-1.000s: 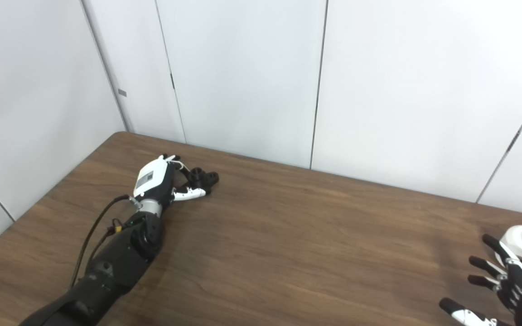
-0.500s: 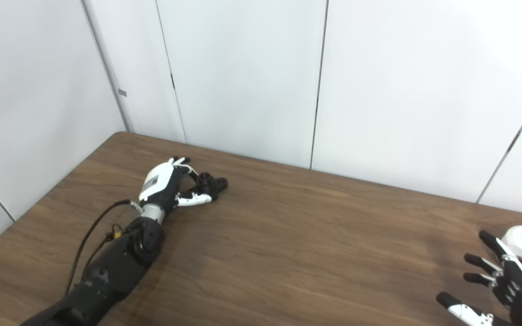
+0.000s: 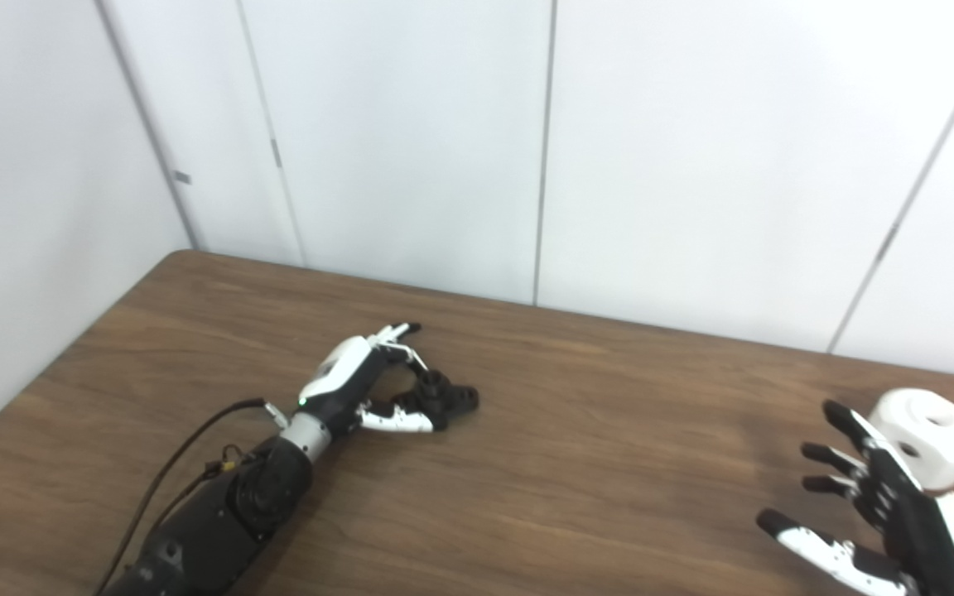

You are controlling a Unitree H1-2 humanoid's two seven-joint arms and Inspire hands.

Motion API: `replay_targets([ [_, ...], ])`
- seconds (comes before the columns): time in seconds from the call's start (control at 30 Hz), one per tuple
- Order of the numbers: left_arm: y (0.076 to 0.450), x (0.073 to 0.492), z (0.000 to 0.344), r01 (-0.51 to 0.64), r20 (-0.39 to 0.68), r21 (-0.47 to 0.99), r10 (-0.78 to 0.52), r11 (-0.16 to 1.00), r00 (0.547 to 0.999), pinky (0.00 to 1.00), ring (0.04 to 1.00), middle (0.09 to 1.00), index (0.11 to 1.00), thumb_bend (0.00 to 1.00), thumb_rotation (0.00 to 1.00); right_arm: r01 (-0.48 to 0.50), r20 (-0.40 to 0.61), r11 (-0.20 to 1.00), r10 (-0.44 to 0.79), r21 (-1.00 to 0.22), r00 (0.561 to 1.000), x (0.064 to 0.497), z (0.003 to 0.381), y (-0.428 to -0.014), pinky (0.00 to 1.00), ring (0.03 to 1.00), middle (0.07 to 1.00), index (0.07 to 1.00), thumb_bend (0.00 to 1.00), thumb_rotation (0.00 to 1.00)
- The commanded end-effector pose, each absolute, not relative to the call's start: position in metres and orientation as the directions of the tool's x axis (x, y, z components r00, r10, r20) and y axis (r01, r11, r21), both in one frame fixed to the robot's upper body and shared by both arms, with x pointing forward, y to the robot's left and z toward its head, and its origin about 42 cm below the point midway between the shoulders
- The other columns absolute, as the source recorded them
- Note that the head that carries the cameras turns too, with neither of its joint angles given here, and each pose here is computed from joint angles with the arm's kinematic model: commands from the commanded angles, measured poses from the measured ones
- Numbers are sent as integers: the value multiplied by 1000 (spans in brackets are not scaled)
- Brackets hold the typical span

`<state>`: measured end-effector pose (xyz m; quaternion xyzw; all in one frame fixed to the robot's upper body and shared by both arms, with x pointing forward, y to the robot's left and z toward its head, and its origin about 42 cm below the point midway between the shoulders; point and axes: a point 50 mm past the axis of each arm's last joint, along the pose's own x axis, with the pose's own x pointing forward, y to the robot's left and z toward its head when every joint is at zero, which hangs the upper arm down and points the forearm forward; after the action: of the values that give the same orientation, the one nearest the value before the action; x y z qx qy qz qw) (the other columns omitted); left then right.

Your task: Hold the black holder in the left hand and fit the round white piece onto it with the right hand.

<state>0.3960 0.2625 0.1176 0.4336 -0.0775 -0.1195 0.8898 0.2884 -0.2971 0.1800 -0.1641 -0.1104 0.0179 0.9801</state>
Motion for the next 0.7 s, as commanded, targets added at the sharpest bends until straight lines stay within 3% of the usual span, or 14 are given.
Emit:
replay_targets([
  [0.0,231,381,103,288,-50,791,-413,539,909,1000,1000,978,482,525,62,28,291,947,70,-320,954,294,198,-294,632,777,902,852,686,243],
  [0.5,143,351,81,445,-69,761,-623,472,779,1000,1000,960,482,524,61,54,311,955,42,-293,950,296,207,-280,625,769,892,838,745,303],
  [0.67,129,343,73,474,-79,752,-651,458,755,1000,1000,957,481,524,61,42,325,956,57,-289,944,297,209,-275,617,769,897,844,715,259],
])
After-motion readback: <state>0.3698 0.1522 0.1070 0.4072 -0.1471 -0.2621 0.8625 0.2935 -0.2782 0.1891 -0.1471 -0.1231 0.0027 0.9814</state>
